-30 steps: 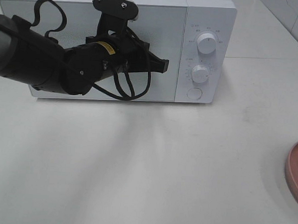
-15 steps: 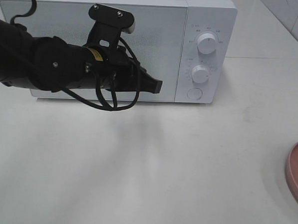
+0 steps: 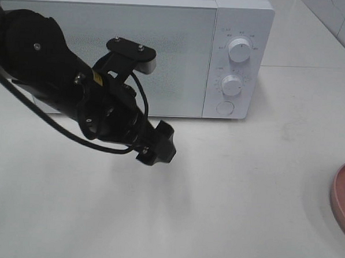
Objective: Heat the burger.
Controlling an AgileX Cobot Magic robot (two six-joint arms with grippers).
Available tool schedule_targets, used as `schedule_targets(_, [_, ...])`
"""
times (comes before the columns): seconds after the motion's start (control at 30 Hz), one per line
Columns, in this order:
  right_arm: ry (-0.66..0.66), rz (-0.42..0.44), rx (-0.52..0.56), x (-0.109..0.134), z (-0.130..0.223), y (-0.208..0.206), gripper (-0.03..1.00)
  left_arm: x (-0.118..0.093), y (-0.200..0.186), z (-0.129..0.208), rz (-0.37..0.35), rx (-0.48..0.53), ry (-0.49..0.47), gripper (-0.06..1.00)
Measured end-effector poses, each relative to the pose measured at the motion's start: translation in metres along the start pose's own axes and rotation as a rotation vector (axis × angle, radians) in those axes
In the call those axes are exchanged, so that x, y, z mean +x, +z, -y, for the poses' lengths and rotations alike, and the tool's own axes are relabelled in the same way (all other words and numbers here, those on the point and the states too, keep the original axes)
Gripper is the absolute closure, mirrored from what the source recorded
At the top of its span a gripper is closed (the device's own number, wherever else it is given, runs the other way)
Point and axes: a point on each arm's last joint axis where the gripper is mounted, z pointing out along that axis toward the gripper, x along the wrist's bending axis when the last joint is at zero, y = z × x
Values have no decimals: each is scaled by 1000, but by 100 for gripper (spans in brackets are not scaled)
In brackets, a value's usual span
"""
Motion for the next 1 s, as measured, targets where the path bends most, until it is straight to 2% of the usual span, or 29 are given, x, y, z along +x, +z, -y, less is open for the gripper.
schedule_targets(0.03, [0,0,0,0,0,0,21,-1,-5,6,13,75,15,-4])
schedule_targets(0.13, [0,0,0,0,0,0,21,-1,-8,9,19,111,18,-4])
schedule_targets(0.2, [0,0,0,0,0,0,21,11,-23,16,27,208,-32,-4])
schedule_targets(0.3, [0,0,0,0,0,0,21,20,-30,19,24,243,-67,-4])
schedule_targets(0.37, [0,0,0,0,0,0,21,36,-44,23,14,278,-130,-4])
schedule_targets(0.4, [0,0,0,0,0,0,21,36,-44,23,14,278,-130,-4])
schedule_targets(0.43, [0,0,0,0,0,0,21,48,-57,24,2,279,-178,-4])
schedule_targets(0.5, [0,0,0,0,0,0,21,53,-64,25,-4,275,-198,-4])
schedule_targets(0.53, [0,0,0,0,0,0,21,67,-77,27,-20,268,-249,-4])
schedule_targets(0.57, [0,0,0,0,0,0,21,67,-77,27,-20,268,-249,-4])
schedule_targets(0.63, [0,0,0,0,0,0,21,84,-98,33,-42,261,-317,-4])
schedule_targets(0.73, [0,0,0,0,0,0,21,95,-112,37,-58,254,-360,-4])
schedule_targets(0.8, [0,0,0,0,0,0,21,111,-135,46,-99,237,-426,-4])
schedule_targets(1.0, [0,0,0,0,0,0,21,129,-170,64,-163,220,-521,-4])
